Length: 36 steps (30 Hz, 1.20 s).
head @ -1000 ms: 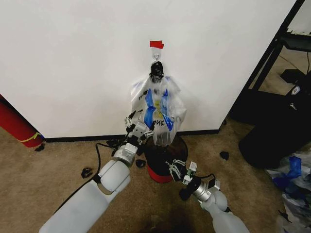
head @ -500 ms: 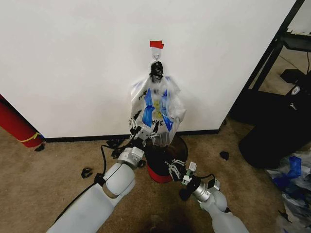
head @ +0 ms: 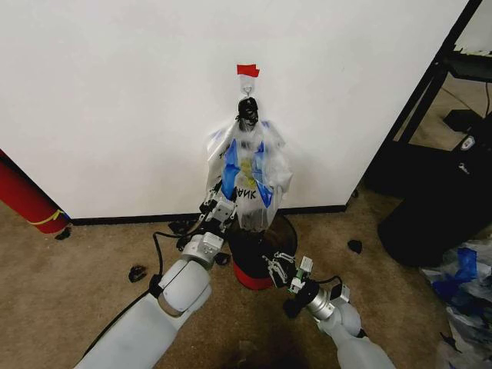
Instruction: Pick up the garbage bag from the wall and place it over the trash bin.
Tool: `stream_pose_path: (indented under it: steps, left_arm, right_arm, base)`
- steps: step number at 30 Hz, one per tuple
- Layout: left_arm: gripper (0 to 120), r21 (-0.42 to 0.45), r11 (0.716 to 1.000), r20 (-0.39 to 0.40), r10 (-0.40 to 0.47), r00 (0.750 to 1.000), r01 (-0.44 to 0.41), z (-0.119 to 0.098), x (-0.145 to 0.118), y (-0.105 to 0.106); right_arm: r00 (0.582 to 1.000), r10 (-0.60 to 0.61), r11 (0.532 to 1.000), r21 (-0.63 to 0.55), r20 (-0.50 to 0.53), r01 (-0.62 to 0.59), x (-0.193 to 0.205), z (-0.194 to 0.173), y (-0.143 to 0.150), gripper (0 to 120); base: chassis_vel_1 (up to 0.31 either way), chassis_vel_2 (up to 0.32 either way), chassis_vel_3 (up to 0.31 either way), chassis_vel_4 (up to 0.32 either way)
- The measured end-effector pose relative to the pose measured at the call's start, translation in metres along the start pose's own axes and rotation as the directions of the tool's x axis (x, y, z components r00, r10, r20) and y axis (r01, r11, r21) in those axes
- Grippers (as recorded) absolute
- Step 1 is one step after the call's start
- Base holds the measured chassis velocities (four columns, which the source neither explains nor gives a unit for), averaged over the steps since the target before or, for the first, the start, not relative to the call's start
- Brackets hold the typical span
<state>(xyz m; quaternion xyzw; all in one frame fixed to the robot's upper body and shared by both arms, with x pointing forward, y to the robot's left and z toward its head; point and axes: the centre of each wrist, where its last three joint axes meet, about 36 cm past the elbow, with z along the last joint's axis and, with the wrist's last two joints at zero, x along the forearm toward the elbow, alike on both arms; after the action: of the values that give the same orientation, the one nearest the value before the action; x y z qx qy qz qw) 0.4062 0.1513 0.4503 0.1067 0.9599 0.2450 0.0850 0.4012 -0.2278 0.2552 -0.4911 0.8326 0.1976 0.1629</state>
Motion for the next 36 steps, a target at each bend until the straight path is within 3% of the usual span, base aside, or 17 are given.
stream_pose_path:
  steps: [7,16,22,28,32,34,36]
  left_arm:
    - [0,0.045,0.999,-0.014,-0.013,1.0,0.014,0.0,0.011,-0.004]
    - [0,0.182,0.983,-0.026,-0.007,1.0,0.012,-0.002,0.023,-0.012]
    - [0,0.338,0.941,0.031,-0.011,0.999,0.0,-0.004,0.025,-0.012]
    - [0,0.392,0.92,0.084,-0.018,0.996,-0.016,-0.005,0.022,-0.01]
    - [0,0.399,0.916,0.107,-0.011,0.994,-0.032,-0.001,0.02,-0.01]
    - [0,0.403,0.914,0.116,-0.007,0.993,-0.041,0.0,0.019,-0.012]
    - [0,0.409,0.911,0.12,-0.003,0.993,-0.047,0.001,0.018,-0.015]
  right_arm:
    - [1.0,0.008,1.0,0.004,-0.006,-0.008,0.006,0.001,0.001,0]
    - [0.999,0.025,1.0,0.017,-0.021,-0.024,0.018,0.0,-0.001,0]
    - [0.997,0.03,0.998,0.065,-0.066,-0.025,0.048,-0.014,-0.014,0]
    - [0.995,0.007,0.994,0.106,-0.1,0.004,0.072,-0.027,-0.016,0]
    - [0.996,-0.021,0.988,0.151,-0.087,0.034,0.073,-0.042,-0.012,7]
    - [0.998,0.051,0.979,0.201,-0.021,-0.046,0.056,-0.051,-0.005,15]
    - [0.976,0.204,0.948,0.233,0.077,-0.216,0.027,-0.056,0.003,22]
  base:
    - [0.0,0.0,0.0,0.0]
    - [0.0,0.0,0.0,0.0]
    - [0.0,0.0,0.0,0.0]
    - [0.0,0.0,0.0,0.0]
    - [0.0,0.0,0.0,0.0]
    - [0.0,0.0,0.0,0.0]
    - [0.0,0.0,0.0,0.0]
